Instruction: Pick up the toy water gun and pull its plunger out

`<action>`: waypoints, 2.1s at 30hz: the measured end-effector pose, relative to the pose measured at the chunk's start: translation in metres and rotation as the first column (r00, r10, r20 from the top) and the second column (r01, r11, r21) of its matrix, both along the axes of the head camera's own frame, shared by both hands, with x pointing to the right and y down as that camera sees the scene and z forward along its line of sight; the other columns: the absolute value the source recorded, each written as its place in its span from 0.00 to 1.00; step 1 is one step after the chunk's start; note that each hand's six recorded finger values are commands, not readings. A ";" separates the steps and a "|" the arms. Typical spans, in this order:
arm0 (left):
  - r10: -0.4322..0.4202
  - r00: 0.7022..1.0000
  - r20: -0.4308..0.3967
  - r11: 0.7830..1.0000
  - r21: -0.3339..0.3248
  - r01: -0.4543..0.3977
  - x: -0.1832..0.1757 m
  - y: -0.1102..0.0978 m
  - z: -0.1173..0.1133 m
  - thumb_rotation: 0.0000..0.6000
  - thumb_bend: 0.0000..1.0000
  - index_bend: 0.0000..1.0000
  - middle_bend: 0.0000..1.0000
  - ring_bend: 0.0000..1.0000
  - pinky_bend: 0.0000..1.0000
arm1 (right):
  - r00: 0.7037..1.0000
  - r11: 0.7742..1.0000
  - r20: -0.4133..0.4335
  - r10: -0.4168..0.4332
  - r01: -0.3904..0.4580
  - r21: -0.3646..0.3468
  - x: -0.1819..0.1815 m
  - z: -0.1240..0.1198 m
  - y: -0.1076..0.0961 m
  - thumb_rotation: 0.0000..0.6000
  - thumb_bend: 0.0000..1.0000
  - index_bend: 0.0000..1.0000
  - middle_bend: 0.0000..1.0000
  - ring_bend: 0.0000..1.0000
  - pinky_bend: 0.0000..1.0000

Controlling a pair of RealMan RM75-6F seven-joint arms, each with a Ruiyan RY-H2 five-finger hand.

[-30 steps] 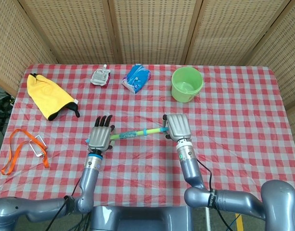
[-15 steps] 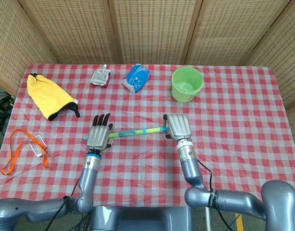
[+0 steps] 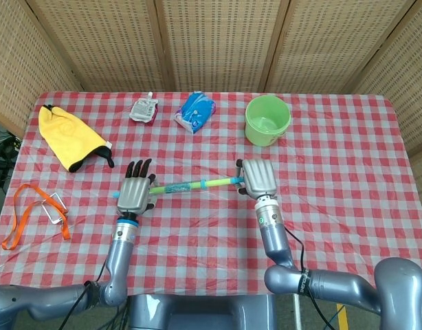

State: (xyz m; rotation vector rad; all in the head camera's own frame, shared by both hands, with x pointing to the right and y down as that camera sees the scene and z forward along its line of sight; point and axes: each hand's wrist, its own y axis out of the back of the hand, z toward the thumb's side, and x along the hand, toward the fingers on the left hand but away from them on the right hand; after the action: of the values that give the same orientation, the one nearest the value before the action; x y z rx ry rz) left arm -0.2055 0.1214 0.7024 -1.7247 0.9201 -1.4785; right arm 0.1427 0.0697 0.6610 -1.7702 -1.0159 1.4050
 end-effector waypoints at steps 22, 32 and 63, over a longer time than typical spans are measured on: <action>-0.014 1.000 0.010 0.999 0.048 0.013 -0.024 -0.002 -0.015 1.00 0.52 0.55 0.00 0.00 0.00 | 0.998 0.998 -0.034 0.061 -0.060 0.022 0.026 0.001 -0.009 1.00 0.54 0.80 1.00 0.98 0.74; -0.011 1.000 0.017 0.998 0.066 0.010 -0.031 -0.003 -0.020 1.00 0.54 0.55 0.00 0.00 0.00 | 0.995 0.996 -0.054 0.087 -0.086 0.027 0.037 0.002 -0.012 1.00 0.54 0.80 1.00 0.98 0.74; -0.018 0.997 0.070 0.998 0.067 0.013 -0.070 -0.006 -0.019 1.00 0.54 0.55 0.00 0.00 0.00 | 0.959 0.974 -0.175 0.223 -0.213 0.078 0.097 0.002 -0.029 1.00 0.54 0.80 1.00 0.98 0.74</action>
State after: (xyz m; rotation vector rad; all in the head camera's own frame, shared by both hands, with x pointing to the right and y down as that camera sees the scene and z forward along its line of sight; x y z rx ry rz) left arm -0.2756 0.1155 0.6834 -1.6110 0.9373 -1.4919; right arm 0.2400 0.0408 0.6625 -1.4905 -1.1665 1.6229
